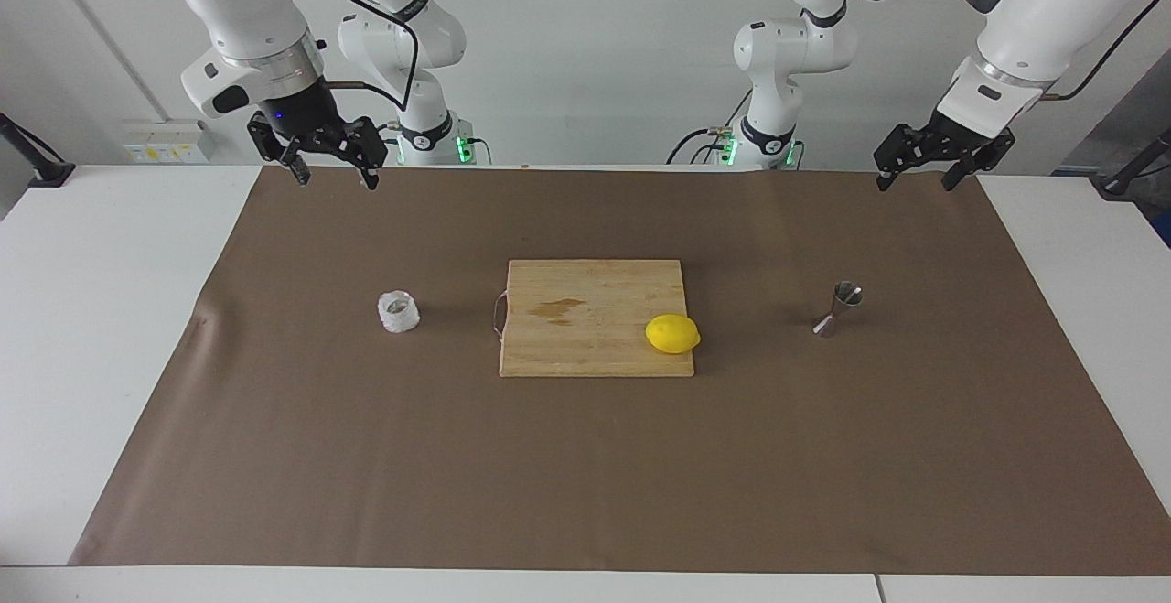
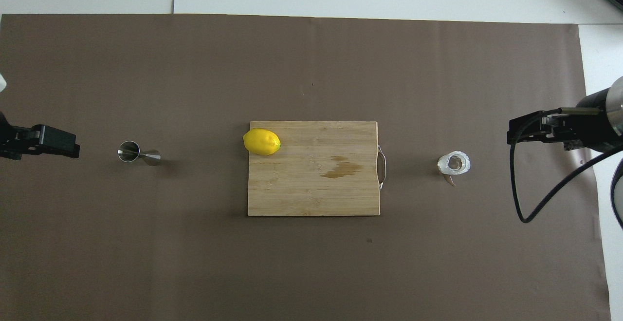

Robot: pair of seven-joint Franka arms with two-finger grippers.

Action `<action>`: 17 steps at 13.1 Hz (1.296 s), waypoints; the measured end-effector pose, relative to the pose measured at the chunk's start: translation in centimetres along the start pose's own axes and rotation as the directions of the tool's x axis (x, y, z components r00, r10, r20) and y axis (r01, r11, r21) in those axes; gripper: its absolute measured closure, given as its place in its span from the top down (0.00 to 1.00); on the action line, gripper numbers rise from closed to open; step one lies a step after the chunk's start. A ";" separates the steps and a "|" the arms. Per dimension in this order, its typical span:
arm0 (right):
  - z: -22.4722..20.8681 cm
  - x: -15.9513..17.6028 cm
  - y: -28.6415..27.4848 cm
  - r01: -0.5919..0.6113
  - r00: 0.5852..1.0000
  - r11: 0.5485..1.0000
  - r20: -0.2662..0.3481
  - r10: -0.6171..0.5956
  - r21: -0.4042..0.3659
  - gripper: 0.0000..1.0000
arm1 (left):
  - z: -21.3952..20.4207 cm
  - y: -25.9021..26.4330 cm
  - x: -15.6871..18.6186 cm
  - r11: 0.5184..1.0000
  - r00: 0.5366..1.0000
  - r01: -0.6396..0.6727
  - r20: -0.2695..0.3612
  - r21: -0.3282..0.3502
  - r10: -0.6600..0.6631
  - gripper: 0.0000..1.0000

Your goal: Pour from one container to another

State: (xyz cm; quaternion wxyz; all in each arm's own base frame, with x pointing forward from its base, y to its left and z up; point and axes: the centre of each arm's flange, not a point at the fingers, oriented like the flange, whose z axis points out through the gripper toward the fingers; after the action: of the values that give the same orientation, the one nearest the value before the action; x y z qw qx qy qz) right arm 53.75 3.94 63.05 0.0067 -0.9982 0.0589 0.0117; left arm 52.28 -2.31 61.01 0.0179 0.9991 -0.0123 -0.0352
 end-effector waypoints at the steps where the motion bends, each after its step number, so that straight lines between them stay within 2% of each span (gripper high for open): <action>1: 0.0 0.0 0.0 0.000 1.000 1.000 0.000 0.000 0.000 1.00 | 0.9 -0.8 0.0 0.999 1.000 0.023 0.000 -0.035 -0.023 1.00; 3: 0.0 0.0 0.0 0.000 1.000 1.000 0.000 0.000 0.000 1.00 | 3.0 -3.1 0.0 0.986 0.996 0.091 0.017 -0.137 -0.089 1.00; 6: 0.1 -0.1 -0.1 0.003 1.000 1.000 0.007 -0.003 -0.001 1.00 | 5.8 -5.4 -0.5 0.942 0.982 0.189 0.075 -0.278 -0.175 1.00; 11: 0.2 -0.1 -0.3 0.007 1.000 1.000 0.007 -0.007 -0.002 1.00 | 11.4 -9.8 -0.1 0.823 0.932 0.360 0.209 -0.439 -0.296 1.00; 13: 0.3 -0.2 -0.6 0.013 1.000 1.000 0.009 -0.013 -0.003 1.00 | 14.0 -10.3 0.7 0.785 0.905 0.419 0.281 -0.457 -0.319 1.00; 17: 0.3 -0.2 -0.9 0.020 1.000 1.000 0.010 -0.020 -0.003 1.00 | 20.0 -10.0 1.7 0.701 0.811 0.556 0.477 -0.446 -0.340 1.00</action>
State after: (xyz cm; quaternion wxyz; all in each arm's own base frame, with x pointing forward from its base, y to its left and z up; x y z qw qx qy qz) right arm 53.61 4.90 62.72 0.0054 -0.9987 0.0489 0.0165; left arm 52.84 6.96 40.63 0.3016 0.8946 0.2436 -0.2222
